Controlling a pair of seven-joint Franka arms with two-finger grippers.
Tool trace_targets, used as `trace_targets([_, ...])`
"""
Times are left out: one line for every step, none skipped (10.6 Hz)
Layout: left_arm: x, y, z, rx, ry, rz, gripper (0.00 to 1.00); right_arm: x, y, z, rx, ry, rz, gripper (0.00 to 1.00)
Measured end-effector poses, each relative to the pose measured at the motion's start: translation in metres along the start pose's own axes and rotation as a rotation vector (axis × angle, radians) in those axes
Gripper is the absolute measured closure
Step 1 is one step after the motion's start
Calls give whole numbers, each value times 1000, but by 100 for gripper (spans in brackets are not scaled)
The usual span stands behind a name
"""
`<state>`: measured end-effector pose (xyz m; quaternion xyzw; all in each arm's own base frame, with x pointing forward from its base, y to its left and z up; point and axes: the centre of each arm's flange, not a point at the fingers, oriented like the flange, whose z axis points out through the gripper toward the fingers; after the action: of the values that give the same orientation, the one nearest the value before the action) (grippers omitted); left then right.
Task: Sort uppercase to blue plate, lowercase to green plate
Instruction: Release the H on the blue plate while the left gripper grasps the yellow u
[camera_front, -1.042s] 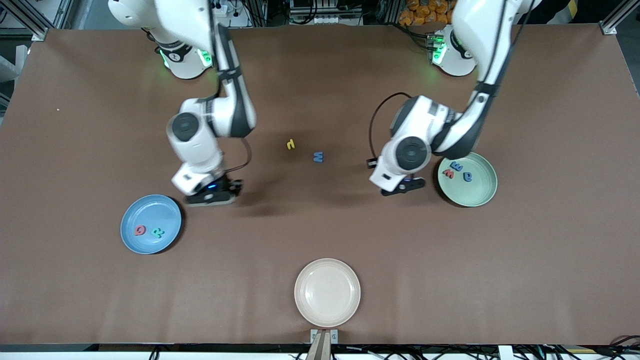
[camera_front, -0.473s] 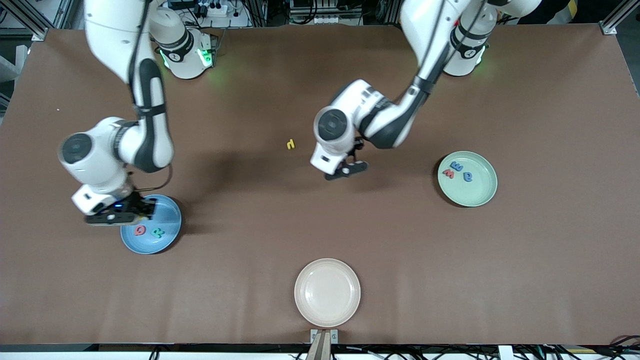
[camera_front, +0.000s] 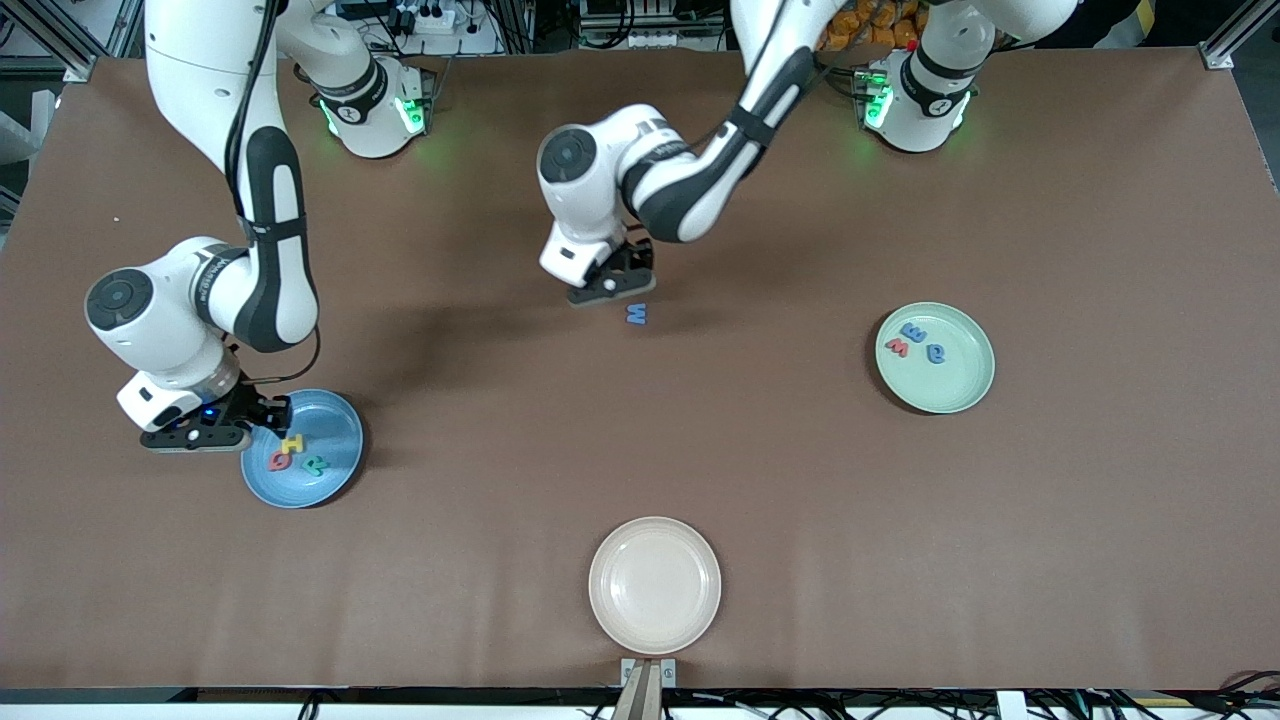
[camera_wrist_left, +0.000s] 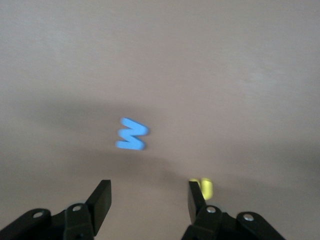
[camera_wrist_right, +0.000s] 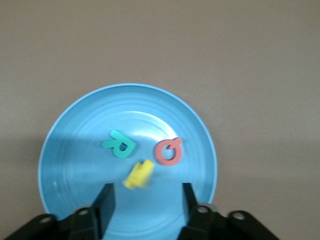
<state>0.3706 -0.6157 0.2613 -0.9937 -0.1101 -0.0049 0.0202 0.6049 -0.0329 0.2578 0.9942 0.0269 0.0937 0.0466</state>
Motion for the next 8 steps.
trace_targets([-9, 10, -1, -40, 18, -10, 30, 0, -4, 0, 3, 0, 10, 18])
trace_targets([-12, 17, 0, -75, 29, -16, 30, 0, -5, 1, 4, 0, 23, 4])
trace_targets([-11, 21, 4, -104, 39, -17, 30, 1, -6, 1, 4, 0, 29, 0])
trace_targets([-8, 22, 11, -123, 48, -20, 30, 1, -6, 1, 4, 0, 32, 0])
trace_targets([-5, 23, 23, -126, 51, -22, 30, 1, -6, 0, 5, 0, 34, 0])
trace_targets([-5, 23, 39, -123, 52, -22, 30, 1, -6, 0, 5, 1, 35, 0])
trace_targets([-6, 22, 54, -117, 50, -21, 30, 1, -6, 0, 4, 1, 36, 0])
trace_targets([-8, 22, 69, -106, 47, -18, 31, 1, -2, 0, 3, 0, 43, 0])
